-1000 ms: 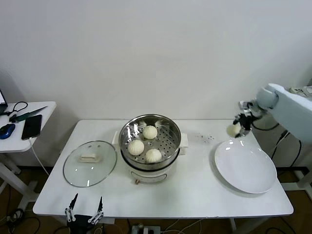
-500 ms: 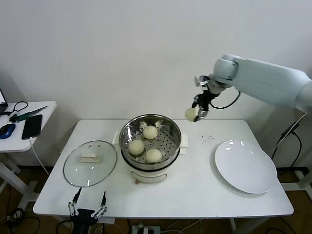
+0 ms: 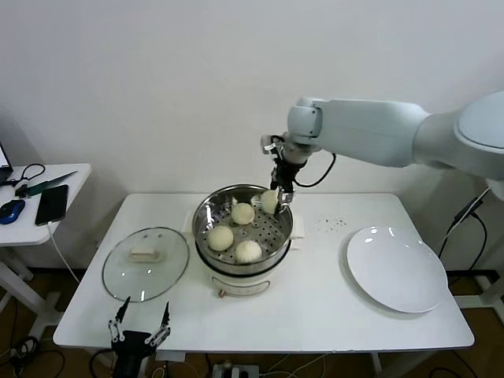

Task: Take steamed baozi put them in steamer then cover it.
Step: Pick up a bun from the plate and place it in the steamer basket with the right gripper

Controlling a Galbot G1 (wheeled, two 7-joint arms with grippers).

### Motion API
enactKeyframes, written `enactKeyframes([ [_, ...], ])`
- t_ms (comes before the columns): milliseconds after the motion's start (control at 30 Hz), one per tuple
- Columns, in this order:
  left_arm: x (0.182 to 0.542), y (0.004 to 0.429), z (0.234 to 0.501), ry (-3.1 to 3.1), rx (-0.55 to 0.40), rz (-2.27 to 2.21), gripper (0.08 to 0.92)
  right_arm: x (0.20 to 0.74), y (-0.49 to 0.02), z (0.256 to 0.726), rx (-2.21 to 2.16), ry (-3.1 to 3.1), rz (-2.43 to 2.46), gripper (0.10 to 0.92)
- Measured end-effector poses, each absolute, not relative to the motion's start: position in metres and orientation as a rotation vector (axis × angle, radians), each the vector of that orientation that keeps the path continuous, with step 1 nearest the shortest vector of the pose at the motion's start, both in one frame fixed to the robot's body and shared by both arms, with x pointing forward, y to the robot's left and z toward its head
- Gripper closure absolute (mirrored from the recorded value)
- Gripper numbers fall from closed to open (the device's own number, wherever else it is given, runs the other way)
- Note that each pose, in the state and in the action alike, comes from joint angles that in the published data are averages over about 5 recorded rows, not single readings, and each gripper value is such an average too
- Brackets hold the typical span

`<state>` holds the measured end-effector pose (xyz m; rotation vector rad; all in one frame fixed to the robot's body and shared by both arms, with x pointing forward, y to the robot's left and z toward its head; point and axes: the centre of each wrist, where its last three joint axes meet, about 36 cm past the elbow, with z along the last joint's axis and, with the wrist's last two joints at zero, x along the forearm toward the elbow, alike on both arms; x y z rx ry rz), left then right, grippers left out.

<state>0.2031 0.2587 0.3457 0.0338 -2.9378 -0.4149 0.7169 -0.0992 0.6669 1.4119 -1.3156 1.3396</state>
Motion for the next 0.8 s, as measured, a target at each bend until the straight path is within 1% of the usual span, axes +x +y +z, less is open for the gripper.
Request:
enactKeyframes([
  [200,0.203,0.260,0.344,-2.935,0.040,-0.408,0.177,0.717,-0.085,0.642,1.405,-1.286,1.347,0.352],
  [400,0.202,0.262,0.343,-2.932,0.048,-0.408,0.177,0.717,-0.083,0.615,1.396,-1.266,1.340,0.352],
  [600,0.202,0.262,0.342,-2.931,0.049,-0.405,0.177,0.716,-0.081,0.598,1.394,-1.260,1.337,0.343],
  [700,0.202,0.261,0.342,-2.930,0.049,-0.402,0.177,0.716,-0.080,0.594,1.389,-1.266,1.340,0.304],
  [800,0.201,0.261,0.342,-2.929,0.048,-0.400,0.177,0.715,-0.080,0.593,1.384,-1.274,1.342,0.237],
])
